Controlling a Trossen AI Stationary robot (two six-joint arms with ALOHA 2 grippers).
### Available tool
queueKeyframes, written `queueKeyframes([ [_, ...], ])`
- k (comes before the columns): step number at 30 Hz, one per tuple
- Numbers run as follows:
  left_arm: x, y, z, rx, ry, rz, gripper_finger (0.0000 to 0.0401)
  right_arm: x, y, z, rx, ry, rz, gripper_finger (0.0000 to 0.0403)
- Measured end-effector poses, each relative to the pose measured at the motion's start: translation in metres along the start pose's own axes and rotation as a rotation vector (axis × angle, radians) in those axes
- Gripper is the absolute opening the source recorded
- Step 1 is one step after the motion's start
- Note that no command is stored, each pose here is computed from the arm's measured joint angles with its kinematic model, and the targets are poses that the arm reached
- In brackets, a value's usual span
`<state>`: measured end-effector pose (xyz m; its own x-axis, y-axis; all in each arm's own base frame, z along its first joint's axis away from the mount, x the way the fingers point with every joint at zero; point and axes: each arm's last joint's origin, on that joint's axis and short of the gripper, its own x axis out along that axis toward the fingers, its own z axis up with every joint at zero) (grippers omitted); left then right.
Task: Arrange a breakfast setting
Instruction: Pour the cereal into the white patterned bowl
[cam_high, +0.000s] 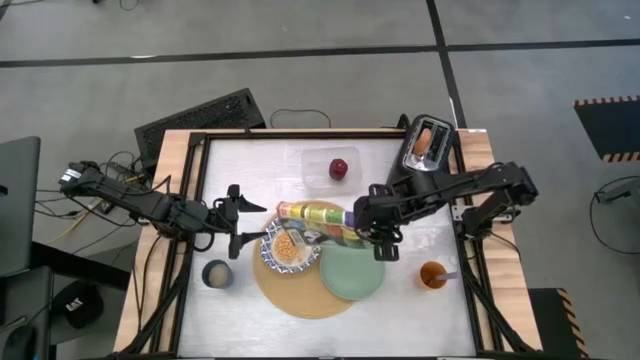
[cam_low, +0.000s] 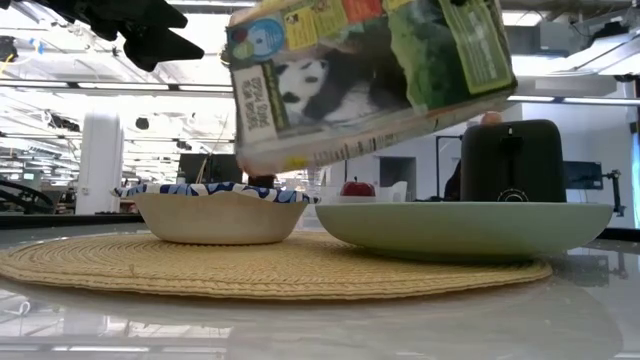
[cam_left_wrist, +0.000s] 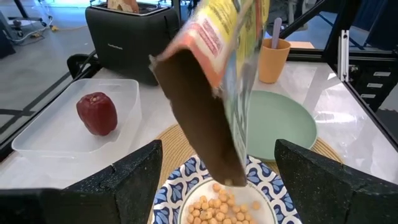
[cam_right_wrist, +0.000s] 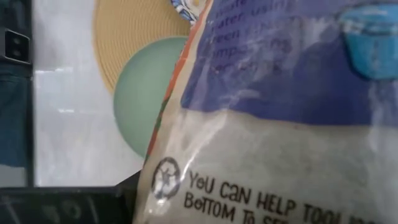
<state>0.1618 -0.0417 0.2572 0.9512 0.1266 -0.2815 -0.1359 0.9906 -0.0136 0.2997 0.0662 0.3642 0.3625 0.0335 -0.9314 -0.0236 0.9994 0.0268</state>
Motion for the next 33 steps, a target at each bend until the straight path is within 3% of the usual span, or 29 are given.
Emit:
queueKeyframes([
  [8, 0.0, 0.0, -0.0003, 0.001, 0.003, 0.0, 0.0296, 0.0008, 0.0014, 0.0006, 0.038, -0.006, -0.007, 0.0186],
  [11, 0.0, -0.0001, -0.0003, 0.001, 0.004, -0.006, 0.0296, 0.0008, 0.0068, -0.0019, -0.025, 0.01, -0.01, 0.0186],
  [17, 0.0, -0.0001, -0.0003, -0.005, 0.004, -0.005, 0.0296, 0.0034, -0.0003, 0.0008, 0.03, 0.008, -0.031, 0.0186],
  [19, 0.0, -0.0002, -0.0004, -0.001, 0.004, -0.005, 0.0296, 0.0028, 0.0024, 0.0005, -0.015, 0.01, 0.01, 0.0186],
  [21, 0.0, -0.0001, -0.0003, -0.001, 0.004, -0.005, 0.0296, 0.0028, 0.0007, -0.0005, -0.009, 0.016, -0.034, 0.0186],
  [23, -0.0001, -0.0001, -0.0003, -0.001, 0.004, -0.005, 0.0296, 0.003, -0.0021, 0.0002, 0.041, 0.021, -0.003, 0.0186],
  [33, -0.0001, -0.0001, -0.0003, -0.003, 0.004, -0.005, 0.0296, 0.0025, 0.0047, -0.0024, 0.018, 0.036, 0.017, 0.0186],
])
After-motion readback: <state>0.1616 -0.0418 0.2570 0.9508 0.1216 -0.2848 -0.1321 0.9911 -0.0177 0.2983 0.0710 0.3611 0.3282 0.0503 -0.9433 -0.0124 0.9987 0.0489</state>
